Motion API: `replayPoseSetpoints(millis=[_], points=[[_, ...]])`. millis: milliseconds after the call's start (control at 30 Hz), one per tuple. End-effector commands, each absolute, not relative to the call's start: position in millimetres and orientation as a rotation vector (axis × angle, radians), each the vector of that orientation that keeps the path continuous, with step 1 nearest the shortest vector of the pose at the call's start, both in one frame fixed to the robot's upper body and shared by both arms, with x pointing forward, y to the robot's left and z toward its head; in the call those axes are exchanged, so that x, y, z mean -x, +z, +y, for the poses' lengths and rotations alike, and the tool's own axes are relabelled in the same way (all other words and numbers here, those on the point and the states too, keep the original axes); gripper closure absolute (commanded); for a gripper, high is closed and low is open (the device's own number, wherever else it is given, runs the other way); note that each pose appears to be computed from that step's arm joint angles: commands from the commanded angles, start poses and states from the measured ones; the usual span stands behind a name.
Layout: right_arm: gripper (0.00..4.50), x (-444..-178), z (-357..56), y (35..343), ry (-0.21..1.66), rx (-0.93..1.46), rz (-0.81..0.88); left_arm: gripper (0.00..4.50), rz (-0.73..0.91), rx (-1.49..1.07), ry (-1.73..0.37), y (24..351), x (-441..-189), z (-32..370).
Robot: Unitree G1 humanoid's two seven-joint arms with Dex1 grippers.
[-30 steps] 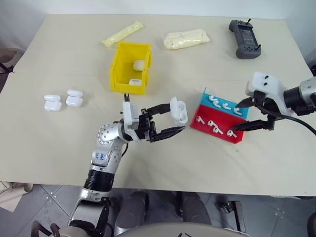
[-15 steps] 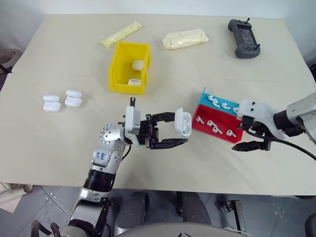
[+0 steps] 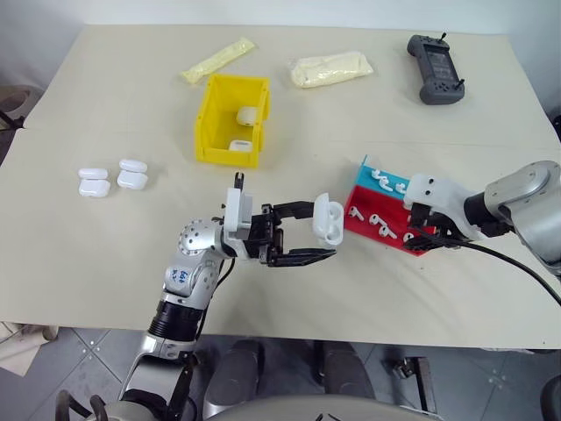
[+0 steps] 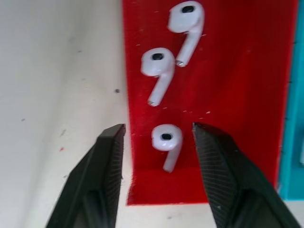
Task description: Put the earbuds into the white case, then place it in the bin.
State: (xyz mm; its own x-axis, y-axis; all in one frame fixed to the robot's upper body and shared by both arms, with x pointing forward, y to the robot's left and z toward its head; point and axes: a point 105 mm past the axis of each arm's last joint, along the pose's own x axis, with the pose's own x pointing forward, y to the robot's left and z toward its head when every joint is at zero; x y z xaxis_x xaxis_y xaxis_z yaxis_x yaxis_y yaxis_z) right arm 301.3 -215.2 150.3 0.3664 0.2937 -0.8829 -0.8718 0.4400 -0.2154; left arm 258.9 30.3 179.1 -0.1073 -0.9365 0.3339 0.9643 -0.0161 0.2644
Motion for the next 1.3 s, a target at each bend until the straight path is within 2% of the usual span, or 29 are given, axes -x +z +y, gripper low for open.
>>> replayPoseSetpoints(millis=[33, 633, 733, 867, 1100, 1233, 1300], points=[[2.17, -305, -219, 155, 0.850, 0.877, 0.865, 1.76, -0.554, 0.071, -1.593, 192, -255, 33], [2.17, -306, -225, 144, 0.870, 0.952, 0.879, 1.76, -0.550, 0.063, -1.581, 193, -255, 34], [2.77, -307, -227, 143, 0.867, 0.959, 0.882, 1.76, -0.552, 0.061, -1.578, 193, -256, 35], [3.98, -307, -228, 142, 0.871, 0.965, 0.882, 1.76, -0.555, 0.061, -1.574, 195, -256, 35], [3.98, -308, -223, 146, 0.879, 0.970, 0.848, 1.76, -0.557, 0.071, -1.557, 195, -258, 36], [3.98, -309, -222, 163, 0.879, 0.909, 0.770, 1.76, -0.554, 0.088, -1.567, 196, -260, 34], [3.98, -309, -215, 176, 0.913, 0.844, 0.663, 1.76, -0.556, 0.091, -1.581, 196, -259, 33]])
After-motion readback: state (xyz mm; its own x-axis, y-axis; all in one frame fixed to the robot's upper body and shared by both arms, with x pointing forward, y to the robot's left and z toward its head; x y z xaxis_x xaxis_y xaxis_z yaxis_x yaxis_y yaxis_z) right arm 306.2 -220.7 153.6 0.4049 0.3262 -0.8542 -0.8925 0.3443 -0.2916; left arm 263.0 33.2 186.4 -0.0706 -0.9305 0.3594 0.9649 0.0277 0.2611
